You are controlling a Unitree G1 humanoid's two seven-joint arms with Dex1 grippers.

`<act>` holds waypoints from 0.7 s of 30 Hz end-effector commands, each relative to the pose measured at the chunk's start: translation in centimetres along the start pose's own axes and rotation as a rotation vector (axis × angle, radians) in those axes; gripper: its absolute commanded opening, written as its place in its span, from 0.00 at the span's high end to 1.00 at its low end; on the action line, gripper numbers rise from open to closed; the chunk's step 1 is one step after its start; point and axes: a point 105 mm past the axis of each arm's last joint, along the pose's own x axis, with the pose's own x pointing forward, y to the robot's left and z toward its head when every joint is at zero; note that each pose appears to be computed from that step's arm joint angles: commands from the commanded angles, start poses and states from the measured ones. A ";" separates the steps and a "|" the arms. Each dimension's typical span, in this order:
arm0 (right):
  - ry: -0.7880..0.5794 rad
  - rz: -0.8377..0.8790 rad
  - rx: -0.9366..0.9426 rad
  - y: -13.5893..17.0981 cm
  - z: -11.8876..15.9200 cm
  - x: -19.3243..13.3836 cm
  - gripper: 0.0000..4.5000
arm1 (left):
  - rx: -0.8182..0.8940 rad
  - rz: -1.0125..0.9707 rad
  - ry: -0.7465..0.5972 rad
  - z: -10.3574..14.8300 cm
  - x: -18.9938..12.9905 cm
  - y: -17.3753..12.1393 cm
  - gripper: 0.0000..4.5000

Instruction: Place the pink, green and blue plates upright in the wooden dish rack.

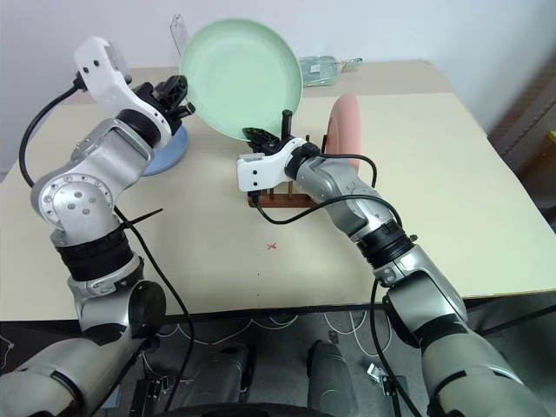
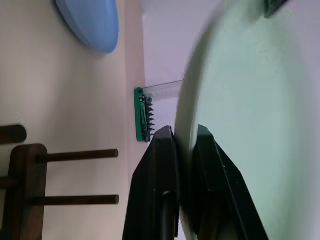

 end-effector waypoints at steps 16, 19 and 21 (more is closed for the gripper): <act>-0.427 -0.194 1.150 -8.4 4.9 -8.1 0.99 | 0.420 0.067 -0.133 2.1 -3.5 9.5 0.12; -0.399 -0.239 1.423 -7.7 4.0 -9.4 0.99 | 0.534 -0.223 0.022 -2.9 -5.4 6.7 0.12; -0.367 -0.250 1.530 -7.1 3.5 -9.6 0.99 | 0.505 -0.340 0.087 -4.9 -6.7 5.5 0.12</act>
